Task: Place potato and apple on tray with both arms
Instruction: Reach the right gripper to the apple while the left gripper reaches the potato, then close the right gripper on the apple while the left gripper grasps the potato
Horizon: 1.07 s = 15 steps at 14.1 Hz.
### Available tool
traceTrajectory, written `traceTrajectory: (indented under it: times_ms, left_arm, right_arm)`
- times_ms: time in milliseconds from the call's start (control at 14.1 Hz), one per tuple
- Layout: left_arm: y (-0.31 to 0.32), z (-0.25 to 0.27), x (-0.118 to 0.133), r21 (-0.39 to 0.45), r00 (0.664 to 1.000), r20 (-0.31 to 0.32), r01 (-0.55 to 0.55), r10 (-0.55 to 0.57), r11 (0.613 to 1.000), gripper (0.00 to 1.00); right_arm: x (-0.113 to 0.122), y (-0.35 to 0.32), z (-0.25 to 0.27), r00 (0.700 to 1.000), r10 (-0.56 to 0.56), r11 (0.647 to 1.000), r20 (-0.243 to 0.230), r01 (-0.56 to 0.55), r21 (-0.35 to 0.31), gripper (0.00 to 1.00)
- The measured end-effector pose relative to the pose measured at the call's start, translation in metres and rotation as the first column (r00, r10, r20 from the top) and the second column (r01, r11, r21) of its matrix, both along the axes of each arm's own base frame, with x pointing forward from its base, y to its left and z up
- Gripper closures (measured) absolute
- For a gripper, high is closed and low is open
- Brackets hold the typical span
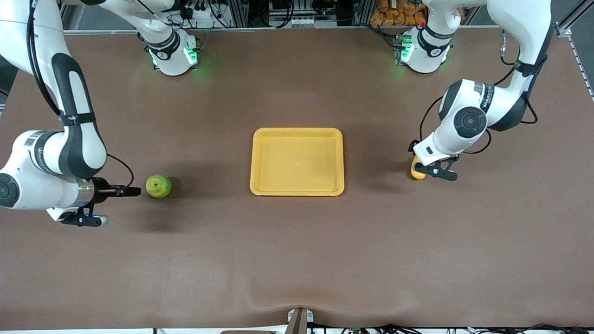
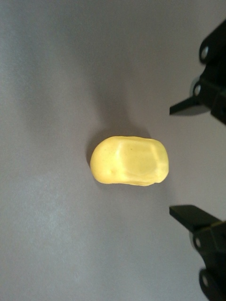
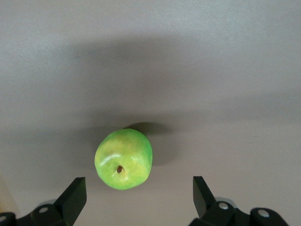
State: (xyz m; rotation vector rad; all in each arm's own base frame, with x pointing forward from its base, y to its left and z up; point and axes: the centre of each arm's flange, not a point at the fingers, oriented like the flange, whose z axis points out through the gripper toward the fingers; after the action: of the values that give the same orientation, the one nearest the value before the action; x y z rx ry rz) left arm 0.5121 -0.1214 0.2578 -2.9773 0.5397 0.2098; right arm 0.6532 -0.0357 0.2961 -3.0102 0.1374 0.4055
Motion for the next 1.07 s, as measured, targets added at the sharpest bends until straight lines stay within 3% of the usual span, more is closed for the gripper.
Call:
traceTrajectory:
  times_ms: [498, 782, 1067]
  left_arm:
    - [-0.005, -0.028, 0.002, -0.002, 0.999, 0.009, 0.049, -0.049, 0.999, 0.25]
    - [-0.007, -0.036, 0.002, 0.007, 0.997, 0.014, 0.079, -0.079, 0.997, 0.28]
    - [-0.008, -0.042, 0.003, 0.006, 0.995, 0.025, 0.098, -0.098, 0.995, 0.28]
  right_arm:
    - [-0.001, 0.016, -0.04, 1.0, 0.019, 1.0, -0.011, -0.019, -0.005, 0.0]
    - [-0.01, 0.041, -0.063, 0.999, -0.02, 1.0, -0.048, 0.019, -0.012, 0.0]
    - [-0.017, 0.059, -0.079, 0.999, -0.021, 0.999, -0.032, 0.02, -0.032, 0.0]
